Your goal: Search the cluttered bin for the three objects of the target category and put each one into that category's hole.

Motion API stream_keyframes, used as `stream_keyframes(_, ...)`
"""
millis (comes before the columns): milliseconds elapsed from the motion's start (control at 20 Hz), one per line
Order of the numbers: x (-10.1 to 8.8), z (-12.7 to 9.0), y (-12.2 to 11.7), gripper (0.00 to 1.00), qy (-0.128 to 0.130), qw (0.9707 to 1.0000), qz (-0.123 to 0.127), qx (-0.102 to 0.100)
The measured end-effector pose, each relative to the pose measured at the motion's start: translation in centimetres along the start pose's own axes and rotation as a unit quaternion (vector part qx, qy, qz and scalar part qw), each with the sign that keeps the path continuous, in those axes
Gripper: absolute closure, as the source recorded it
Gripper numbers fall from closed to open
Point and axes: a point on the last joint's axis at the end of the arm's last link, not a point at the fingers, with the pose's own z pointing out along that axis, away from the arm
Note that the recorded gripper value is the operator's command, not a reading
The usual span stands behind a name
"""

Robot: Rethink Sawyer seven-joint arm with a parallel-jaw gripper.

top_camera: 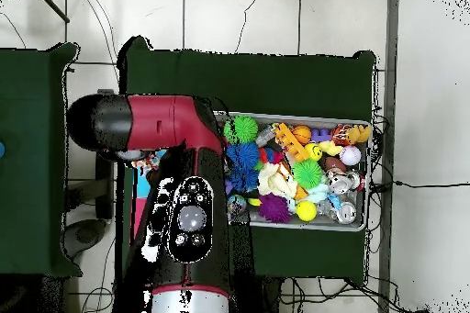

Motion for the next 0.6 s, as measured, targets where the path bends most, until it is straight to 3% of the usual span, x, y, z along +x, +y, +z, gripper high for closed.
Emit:
stream_keyframes(300,0.0,-4.4,0.0,1.0,-0.003,1.0,0.0,-0.005)
stream_keyframes(600,-0.5,-6.0,-0.3,1.0,-0.015,0.9998,0.002,-0.008)
